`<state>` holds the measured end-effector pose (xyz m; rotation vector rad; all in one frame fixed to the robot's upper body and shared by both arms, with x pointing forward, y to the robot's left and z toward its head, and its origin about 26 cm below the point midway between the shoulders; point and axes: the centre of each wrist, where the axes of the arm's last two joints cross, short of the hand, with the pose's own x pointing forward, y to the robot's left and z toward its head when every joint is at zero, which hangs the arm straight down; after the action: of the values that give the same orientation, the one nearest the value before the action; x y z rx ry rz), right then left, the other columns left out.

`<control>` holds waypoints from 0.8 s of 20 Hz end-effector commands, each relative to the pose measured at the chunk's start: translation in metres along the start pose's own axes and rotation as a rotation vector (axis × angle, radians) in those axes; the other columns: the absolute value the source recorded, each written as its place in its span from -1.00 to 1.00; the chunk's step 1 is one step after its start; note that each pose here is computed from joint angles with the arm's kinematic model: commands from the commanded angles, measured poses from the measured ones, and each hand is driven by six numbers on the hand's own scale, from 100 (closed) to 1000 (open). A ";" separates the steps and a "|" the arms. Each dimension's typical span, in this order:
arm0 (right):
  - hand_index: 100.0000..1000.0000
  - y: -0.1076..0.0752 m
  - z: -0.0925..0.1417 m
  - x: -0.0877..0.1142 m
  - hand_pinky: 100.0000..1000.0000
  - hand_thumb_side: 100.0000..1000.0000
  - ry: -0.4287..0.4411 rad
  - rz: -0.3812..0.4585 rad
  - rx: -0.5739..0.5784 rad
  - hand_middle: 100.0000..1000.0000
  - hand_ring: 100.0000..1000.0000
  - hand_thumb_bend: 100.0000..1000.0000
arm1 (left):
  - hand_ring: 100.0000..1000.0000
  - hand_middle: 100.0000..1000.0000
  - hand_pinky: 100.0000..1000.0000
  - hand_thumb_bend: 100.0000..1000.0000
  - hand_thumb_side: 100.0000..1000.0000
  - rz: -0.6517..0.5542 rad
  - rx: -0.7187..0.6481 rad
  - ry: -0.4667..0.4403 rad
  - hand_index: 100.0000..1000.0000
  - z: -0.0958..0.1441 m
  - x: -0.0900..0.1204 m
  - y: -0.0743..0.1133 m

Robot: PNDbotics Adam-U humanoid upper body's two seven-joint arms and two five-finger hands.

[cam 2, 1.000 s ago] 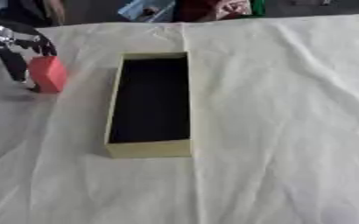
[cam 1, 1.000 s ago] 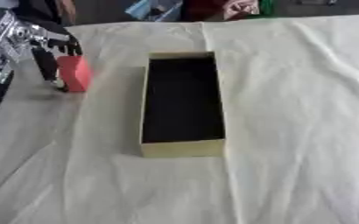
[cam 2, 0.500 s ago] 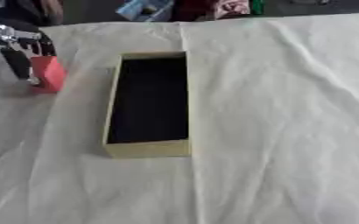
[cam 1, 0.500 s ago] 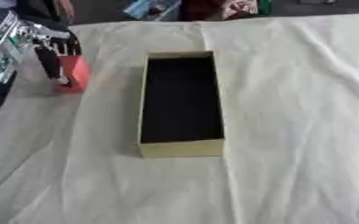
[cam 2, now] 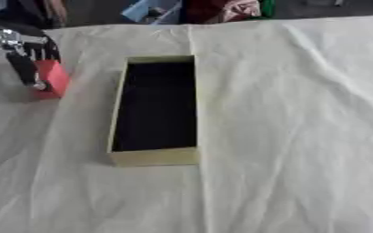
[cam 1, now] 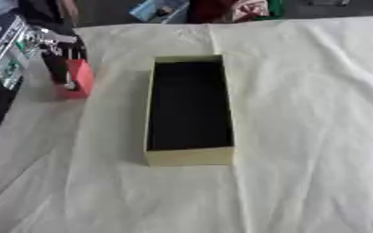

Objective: Pick up objects on the table and place them in the box.

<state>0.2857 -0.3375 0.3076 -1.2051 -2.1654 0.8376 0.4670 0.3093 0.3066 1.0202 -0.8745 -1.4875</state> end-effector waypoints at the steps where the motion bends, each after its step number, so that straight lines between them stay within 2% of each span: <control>1: 0.66 -0.010 -0.003 0.003 0.73 -0.18 -0.017 0.020 -0.025 0.74 0.72 -1.00 | 0.34 0.22 0.48 -0.48 -1.00 0.021 0.066 0.017 0.44 0.009 -0.005 0.012; 5: 0.66 -0.010 -0.003 0.003 0.73 -0.18 -0.014 0.015 -0.026 0.74 0.72 -1.00 | 0.28 0.17 0.40 -0.68 -1.00 0.037 0.088 0.027 0.39 0.008 -0.003 0.011; 7: 0.66 -0.010 -0.003 0.002 0.73 -0.18 -0.014 0.013 -0.029 0.74 0.72 -1.00 | 0.25 0.15 0.37 -0.73 -1.00 0.038 0.091 0.035 0.37 0.007 -0.003 0.009; 12: 0.66 -0.010 -0.002 0.002 0.73 -0.17 -0.010 0.010 -0.034 0.74 0.72 -1.00 | 0.11 0.00 0.20 -0.68 -1.00 0.021 0.113 0.064 0.22 0.005 -0.003 0.006; 16: 0.66 -0.010 -0.001 0.001 0.73 -0.17 -0.006 0.010 -0.033 0.74 0.72 -1.00 | 0.03 -0.06 0.12 -0.68 -1.00 0.005 0.159 0.074 0.15 0.009 -0.001 0.012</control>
<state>0.2850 -0.3398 0.3065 -1.2062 -2.1665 0.8126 0.4675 0.3063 0.3020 1.1211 -0.9253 -1.4019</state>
